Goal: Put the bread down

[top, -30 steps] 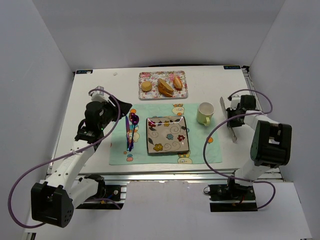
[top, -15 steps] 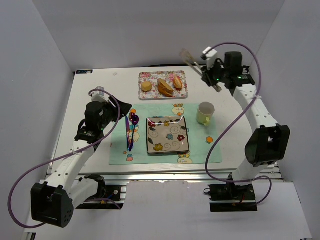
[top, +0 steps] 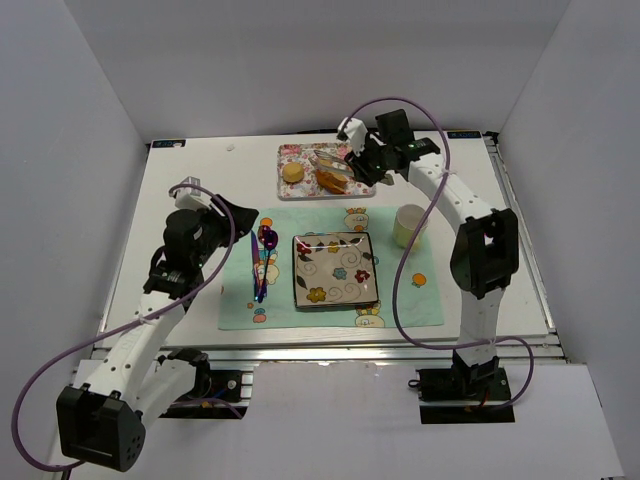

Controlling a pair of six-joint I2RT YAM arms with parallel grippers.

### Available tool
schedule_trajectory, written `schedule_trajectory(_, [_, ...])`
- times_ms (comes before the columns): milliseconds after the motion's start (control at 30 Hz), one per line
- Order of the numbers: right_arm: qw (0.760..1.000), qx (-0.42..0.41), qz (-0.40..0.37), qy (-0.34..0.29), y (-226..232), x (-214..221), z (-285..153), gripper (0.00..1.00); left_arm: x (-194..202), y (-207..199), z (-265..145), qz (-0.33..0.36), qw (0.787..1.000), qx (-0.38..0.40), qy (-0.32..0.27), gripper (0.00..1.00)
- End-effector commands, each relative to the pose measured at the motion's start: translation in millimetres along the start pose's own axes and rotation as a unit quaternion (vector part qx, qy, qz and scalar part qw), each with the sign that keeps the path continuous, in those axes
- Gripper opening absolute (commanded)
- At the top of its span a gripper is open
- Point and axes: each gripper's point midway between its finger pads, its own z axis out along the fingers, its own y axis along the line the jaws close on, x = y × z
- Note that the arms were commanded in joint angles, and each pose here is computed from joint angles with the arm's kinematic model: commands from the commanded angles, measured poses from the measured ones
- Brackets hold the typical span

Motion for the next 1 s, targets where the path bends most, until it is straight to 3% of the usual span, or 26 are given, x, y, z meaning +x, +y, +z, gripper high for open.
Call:
schedule_trajectory(0, [0.999, 0.034, -0.016, -0.008, -13, -20, -10, 0.43, -1, 4, -5, -0.001, 1.000, -0.009, -0.008, 0.61])
schedule_trajectory(500, [0.998, 0.030, 0.020, 0.047, -1, 20, 19, 0.40, -4, 2, -3, 0.004, 1.000, -0.011, -0.005, 0.61])
schedule_trajectory(700, [0.998, 0.032, 0.031, 0.052, -1, 23, 21, 0.31, -5, 1, -5, 0.007, 1.000, -0.013, -0.005, 0.61])
schedule_trajectory(833, [0.998, 0.028, 0.035, 0.048, 1, 20, 17, 0.16, -6, 1, -5, 0.006, 1.000, -0.011, -0.008, 0.61])
schedule_trajectory(967, [0.999, 0.026, 0.037, 0.001, 1, -12, -10, 0.07, -9, -1, -6, 0.007, 1.000, -0.010, -0.011, 0.61])
